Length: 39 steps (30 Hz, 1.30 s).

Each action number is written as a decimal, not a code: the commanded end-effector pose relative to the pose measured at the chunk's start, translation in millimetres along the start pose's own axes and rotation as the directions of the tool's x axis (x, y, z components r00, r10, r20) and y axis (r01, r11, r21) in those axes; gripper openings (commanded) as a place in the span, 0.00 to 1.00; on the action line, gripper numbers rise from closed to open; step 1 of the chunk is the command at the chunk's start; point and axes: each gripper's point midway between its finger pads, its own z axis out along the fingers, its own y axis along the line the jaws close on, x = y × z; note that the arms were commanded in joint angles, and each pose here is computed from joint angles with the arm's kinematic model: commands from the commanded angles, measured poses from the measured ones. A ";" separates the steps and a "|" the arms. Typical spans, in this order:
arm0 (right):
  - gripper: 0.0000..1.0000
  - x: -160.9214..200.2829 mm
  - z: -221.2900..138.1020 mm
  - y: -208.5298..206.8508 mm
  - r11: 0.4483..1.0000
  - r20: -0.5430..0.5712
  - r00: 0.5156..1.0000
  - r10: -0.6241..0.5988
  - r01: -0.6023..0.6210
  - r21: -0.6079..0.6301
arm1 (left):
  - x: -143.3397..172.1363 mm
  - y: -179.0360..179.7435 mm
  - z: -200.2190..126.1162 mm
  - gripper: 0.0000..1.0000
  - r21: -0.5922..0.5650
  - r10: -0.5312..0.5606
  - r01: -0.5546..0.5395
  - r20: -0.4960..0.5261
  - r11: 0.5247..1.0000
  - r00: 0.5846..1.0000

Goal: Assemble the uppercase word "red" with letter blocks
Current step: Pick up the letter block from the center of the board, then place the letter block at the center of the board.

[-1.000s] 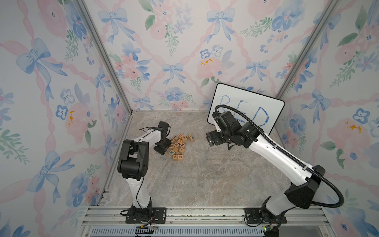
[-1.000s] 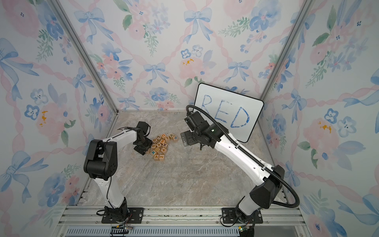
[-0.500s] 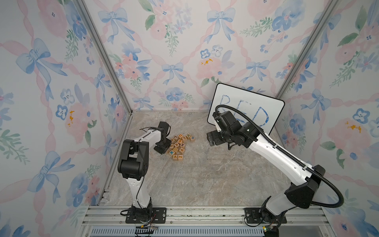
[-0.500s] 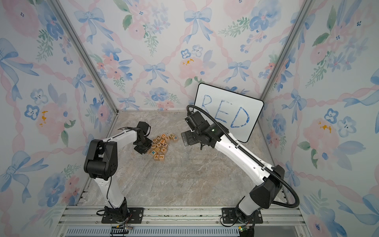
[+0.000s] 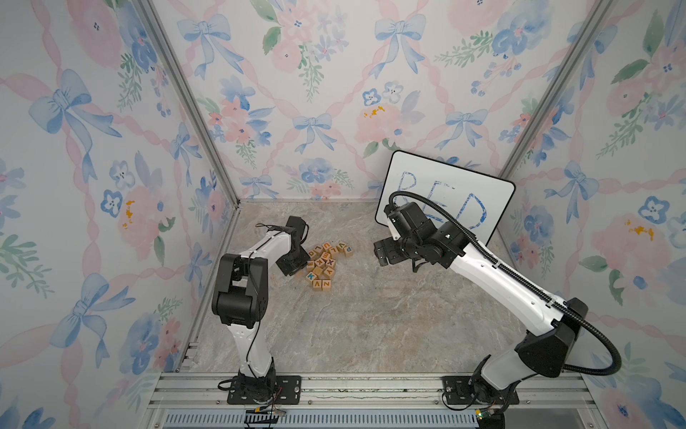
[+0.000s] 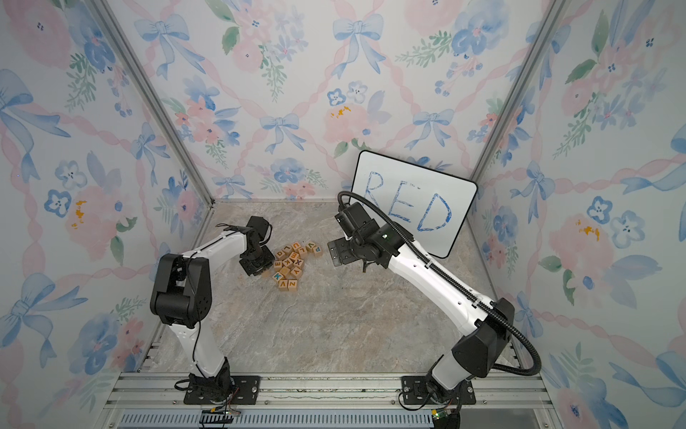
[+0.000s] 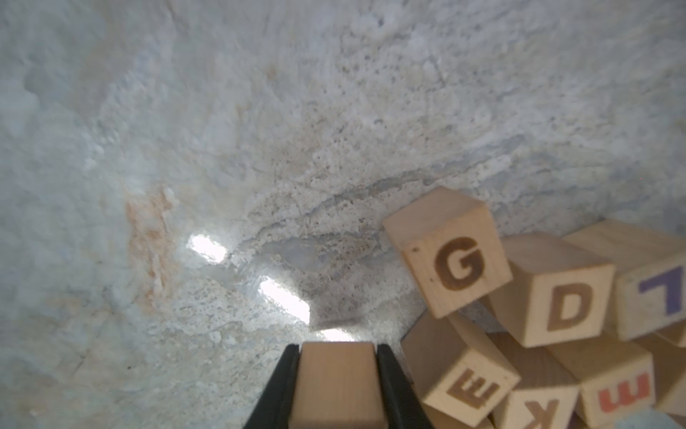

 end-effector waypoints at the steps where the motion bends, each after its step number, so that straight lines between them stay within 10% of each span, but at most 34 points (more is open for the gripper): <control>1: 0.97 7.5 11.1 3.3 1.000 -0.025 1.000 -0.003 0.002 -0.025 | -1.1 4.1 -22.6 0.24 -0.047 0.167 -0.166 0.022 0.985 0.986; 16: 0.97 20.7 -8.1 47.4 0.944 0.054 0.998 -0.045 0.060 -0.325 | 20.6 -20.6 -71.5 0.22 -0.071 0.397 -0.391 0.113 0.918 0.911; 39: 0.97 81.2 -40.2 9.5 0.957 0.113 0.994 -0.011 0.043 -0.286 | 134.1 -133.2 -67.1 0.22 0.058 0.575 -0.579 0.070 0.814 0.815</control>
